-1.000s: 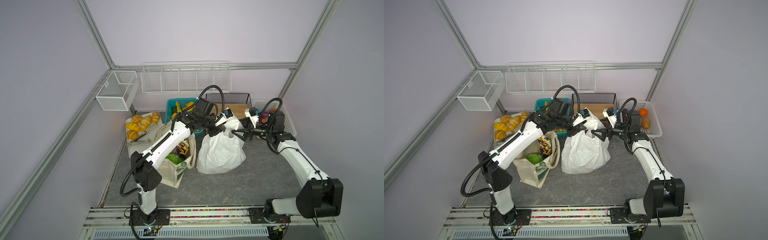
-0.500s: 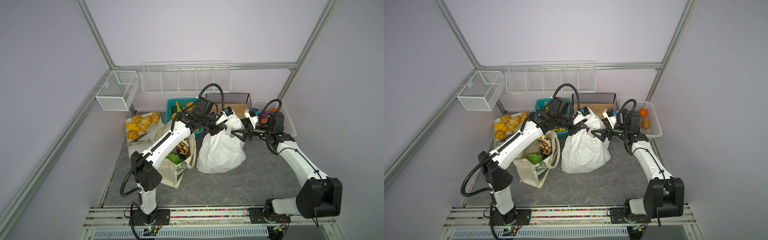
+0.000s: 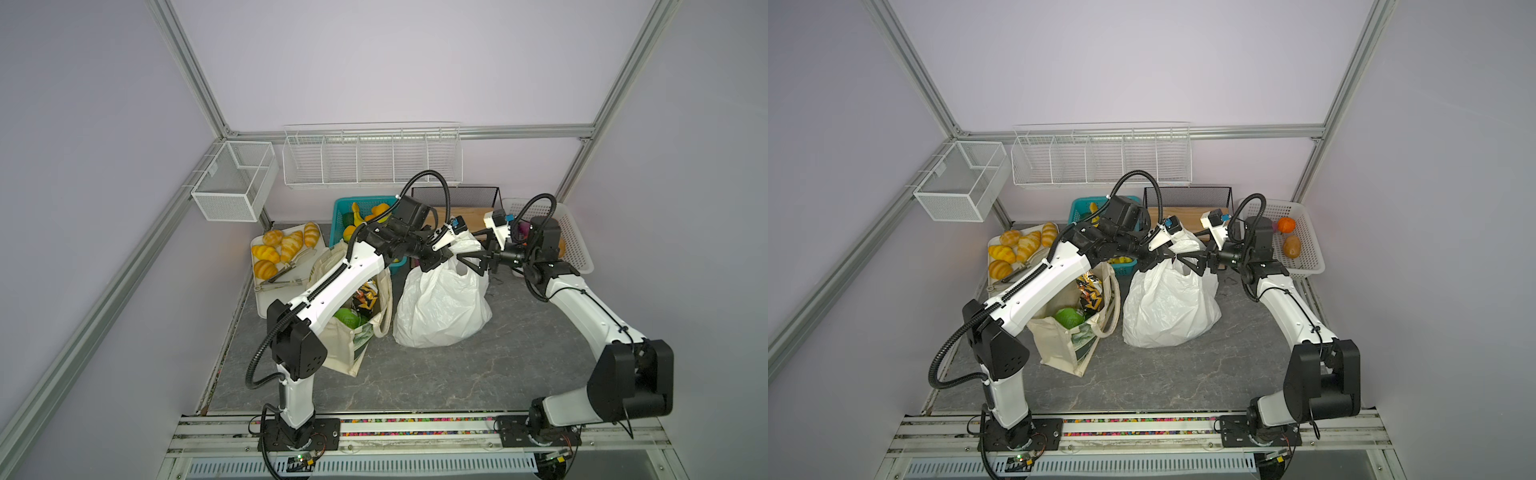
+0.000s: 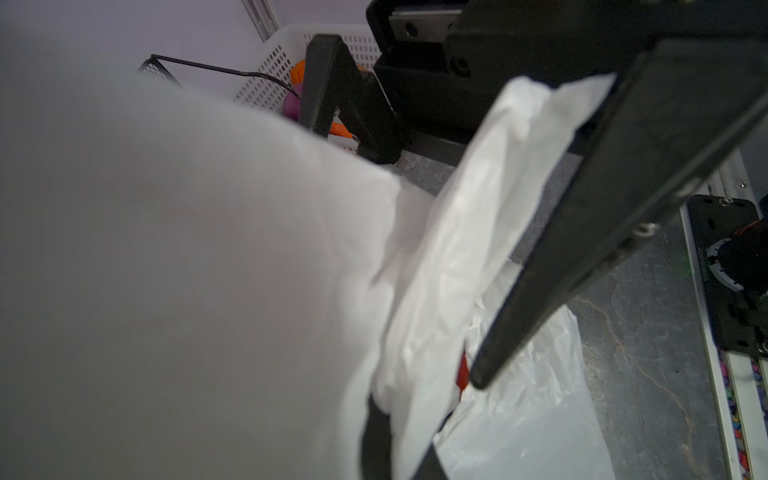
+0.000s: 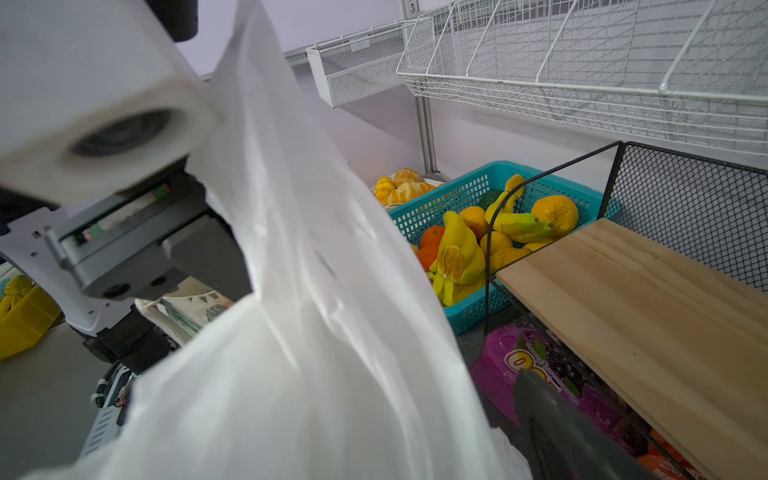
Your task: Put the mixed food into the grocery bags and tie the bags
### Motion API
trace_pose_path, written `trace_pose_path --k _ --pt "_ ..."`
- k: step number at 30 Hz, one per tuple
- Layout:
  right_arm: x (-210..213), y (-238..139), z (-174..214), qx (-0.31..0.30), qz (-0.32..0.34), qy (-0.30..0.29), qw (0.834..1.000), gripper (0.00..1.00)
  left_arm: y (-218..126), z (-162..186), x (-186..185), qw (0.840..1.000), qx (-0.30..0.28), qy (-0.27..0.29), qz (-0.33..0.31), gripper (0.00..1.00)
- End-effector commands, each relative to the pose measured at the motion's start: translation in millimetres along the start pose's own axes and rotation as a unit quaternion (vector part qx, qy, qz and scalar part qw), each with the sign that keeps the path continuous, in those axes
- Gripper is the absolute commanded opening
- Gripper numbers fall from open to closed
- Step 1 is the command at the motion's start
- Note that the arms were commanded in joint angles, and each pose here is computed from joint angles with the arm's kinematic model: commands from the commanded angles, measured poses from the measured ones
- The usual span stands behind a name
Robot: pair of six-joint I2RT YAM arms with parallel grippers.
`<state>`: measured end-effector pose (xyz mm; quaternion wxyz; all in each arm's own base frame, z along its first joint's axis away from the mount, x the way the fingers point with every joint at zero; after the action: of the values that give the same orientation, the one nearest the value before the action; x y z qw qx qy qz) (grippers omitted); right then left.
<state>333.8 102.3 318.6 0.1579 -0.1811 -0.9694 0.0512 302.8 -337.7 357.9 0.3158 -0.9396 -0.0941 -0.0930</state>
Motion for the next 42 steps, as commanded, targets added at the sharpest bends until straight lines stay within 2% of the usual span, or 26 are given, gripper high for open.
trace_pose_path --k 1,7,13,21,23,30,32,34,36,38,42 --pt "1.4 2.4 -11.7 -0.01 -0.016 -0.019 1.0 0.91 -0.1 -3.9 0.8 1.0 0.0 0.017 -0.005 0.0" --pt "0.1 7.2 -13.6 -0.007 -0.029 -0.016 0.999 0.68 2.9 -3.7 2.7 1.0 -0.002 0.012 -0.01 0.0" --pt "-0.8 8.2 -12.4 -0.006 -0.024 -0.014 1.0 0.74 5.8 -2.1 3.7 1.0 0.001 0.012 -0.012 0.0" --pt "-3.0 9.6 -9.5 -0.003 -0.024 -0.008 1.0 0.69 11.0 1.8 4.7 1.0 0.01 0.014 -0.012 0.0" --pt "-3.0 9.2 -9.3 -0.002 -0.024 -0.008 1.0 0.64 10.1 0.9 4.7 1.0 0.007 0.012 -0.013 0.0" --pt "-4.2 8.3 -6.6 0.006 -0.018 -0.005 1.0 0.31 3.5 -2.4 3.3 1.0 -0.007 0.011 -0.018 0.0" --pt "-2.7 7.2 -6.1 0.006 -0.011 -0.006 1.0 0.26 -1.2 -2.4 2.8 1.0 -0.01 0.004 -0.023 0.08" --pt "-1.0 5.4 -6.1 0.005 -0.003 -0.007 1.0 0.18 -8.9 -2.1 1.8 0.999 -0.022 -0.008 -0.022 0.24" --pt "1.8 3.6 -5.2 0.004 0.007 -0.007 1.0 0.1 -19.7 -0.1 2.6 0.998 -0.049 -0.031 -0.027 0.34" --pt "5.7 1.7 -3.8 0.002 0.012 -0.007 1.0 0.06 -32.3 2.3 3.4 0.994 -0.085 -0.062 -0.032 0.41" --pt "16.5 -2.8 -1.4 -0.003 0.02 -0.01 1.0 0.06 -56.9 0.4 9.5 0.978 -0.16 -0.123 -0.049 0.58"
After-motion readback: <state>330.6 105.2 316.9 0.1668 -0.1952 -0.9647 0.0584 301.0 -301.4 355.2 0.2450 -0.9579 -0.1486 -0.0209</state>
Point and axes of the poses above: each gripper's point midway between its finger pads, its own y axis out along the fingers, its own x axis along the line the jaws close on, z = x × y, the point moved 10 cm from there along -y, back along the fingers, and after that the axes turned 5 degrees about y, right-handed, at the moved point
